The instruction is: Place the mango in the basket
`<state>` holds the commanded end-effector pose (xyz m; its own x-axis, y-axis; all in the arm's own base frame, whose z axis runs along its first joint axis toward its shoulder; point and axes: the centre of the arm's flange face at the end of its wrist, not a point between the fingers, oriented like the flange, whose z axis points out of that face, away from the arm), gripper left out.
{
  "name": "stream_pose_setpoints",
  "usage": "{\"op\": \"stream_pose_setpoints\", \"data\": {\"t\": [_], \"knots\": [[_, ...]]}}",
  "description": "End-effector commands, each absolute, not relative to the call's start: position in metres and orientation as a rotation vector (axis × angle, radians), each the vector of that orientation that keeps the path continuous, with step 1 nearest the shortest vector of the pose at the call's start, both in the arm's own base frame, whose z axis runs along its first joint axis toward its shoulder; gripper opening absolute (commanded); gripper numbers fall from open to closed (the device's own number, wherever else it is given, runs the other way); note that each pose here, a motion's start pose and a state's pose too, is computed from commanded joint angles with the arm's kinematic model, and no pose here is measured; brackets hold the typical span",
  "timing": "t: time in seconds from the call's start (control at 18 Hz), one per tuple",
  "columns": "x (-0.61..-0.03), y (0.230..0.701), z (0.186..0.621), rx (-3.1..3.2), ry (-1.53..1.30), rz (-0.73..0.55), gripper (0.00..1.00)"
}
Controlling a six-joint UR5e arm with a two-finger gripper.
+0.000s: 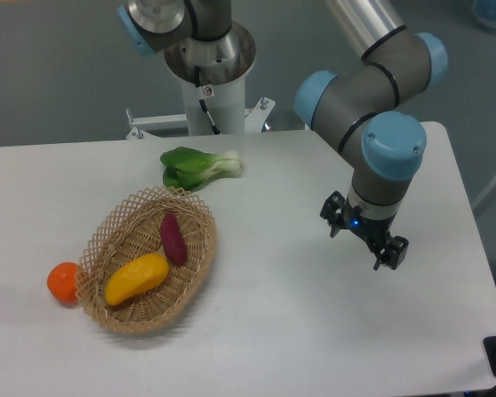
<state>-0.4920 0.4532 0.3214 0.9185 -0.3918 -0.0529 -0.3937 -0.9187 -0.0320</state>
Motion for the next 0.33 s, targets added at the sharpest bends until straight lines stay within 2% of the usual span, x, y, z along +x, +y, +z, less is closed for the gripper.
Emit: {"op": "stream_pose_setpoints", "data": {"t": [0.33], "knots": [[-0.4916,0.4527,0.3216,-3.037,0.624,0.071,1.00]]}}
